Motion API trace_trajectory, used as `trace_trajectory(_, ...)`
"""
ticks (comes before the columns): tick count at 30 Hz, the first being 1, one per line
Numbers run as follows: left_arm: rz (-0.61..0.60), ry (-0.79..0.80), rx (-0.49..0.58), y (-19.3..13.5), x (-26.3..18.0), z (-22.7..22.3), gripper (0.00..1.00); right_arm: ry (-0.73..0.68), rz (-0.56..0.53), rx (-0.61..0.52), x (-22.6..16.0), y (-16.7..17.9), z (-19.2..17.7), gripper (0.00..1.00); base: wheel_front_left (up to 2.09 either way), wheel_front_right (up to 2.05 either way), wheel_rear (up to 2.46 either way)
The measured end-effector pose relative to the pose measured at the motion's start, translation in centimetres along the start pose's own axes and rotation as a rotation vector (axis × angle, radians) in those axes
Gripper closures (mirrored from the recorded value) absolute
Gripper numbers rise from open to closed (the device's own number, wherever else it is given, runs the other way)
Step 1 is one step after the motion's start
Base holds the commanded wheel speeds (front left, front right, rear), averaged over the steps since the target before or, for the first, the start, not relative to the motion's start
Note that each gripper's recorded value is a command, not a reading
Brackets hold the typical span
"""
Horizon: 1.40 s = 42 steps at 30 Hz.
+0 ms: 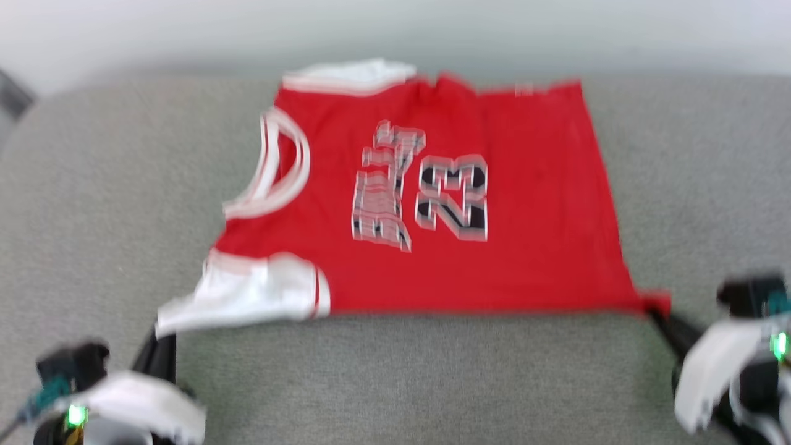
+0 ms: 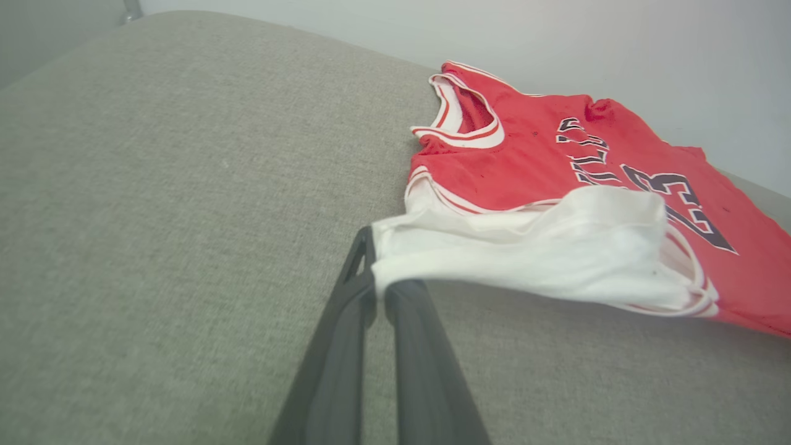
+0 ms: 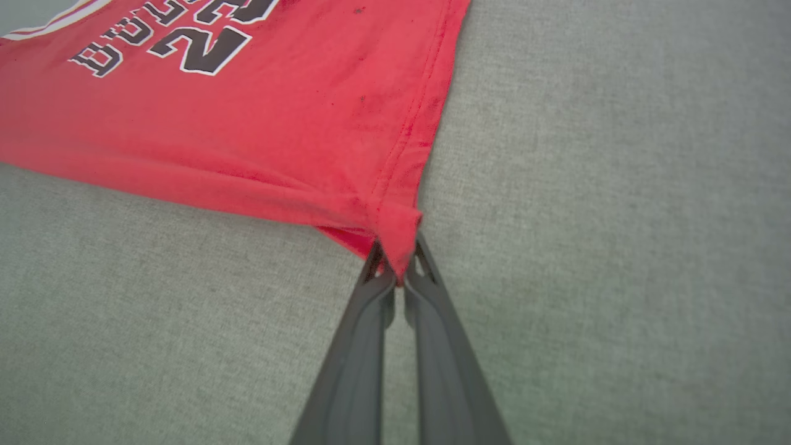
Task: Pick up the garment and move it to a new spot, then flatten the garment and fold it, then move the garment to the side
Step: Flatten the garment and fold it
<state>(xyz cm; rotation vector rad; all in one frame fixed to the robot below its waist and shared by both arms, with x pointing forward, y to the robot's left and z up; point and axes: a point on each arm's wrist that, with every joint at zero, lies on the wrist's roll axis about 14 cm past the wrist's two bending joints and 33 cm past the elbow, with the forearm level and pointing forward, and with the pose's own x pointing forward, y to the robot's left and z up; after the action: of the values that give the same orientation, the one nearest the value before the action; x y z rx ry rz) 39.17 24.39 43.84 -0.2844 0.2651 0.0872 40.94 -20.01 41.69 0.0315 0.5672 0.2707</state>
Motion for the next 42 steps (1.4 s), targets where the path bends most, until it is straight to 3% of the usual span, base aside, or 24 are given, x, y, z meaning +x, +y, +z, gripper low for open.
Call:
trace_trajectory(12, 0.058, 0.174, -0.027, 0.8, -10.2, -2.2, 1.00, 0.118, -0.064, 0.144, -9.7, 2.7, -6.5, 1.00, 0.00, 0.00, 0.00)
trace_trajectory(18, 0.040, 0.207, -0.042, 0.0, -11.2, -2.2, 1.00, 0.122, -0.072, 0.130, -11.1, 3.1, -5.8, 1.00, 0.00, 0.00, 0.00)
trace_trajectory(30, -0.095, 0.183, -0.041, -4.0, -2.6, -0.2, 1.00, 0.156, -0.009, 0.060, -4.1, 3.1, -2.0, 1.00, 0.00, 0.00, 0.00)
trace_trajectory(42, -0.124, 0.262, -0.019, -4.1, 4.7, -2.7, 1.00, 0.207, 0.045, 0.006, 3.5, 2.7, -1.5, 1.00, 0.00, 0.00, 0.00)
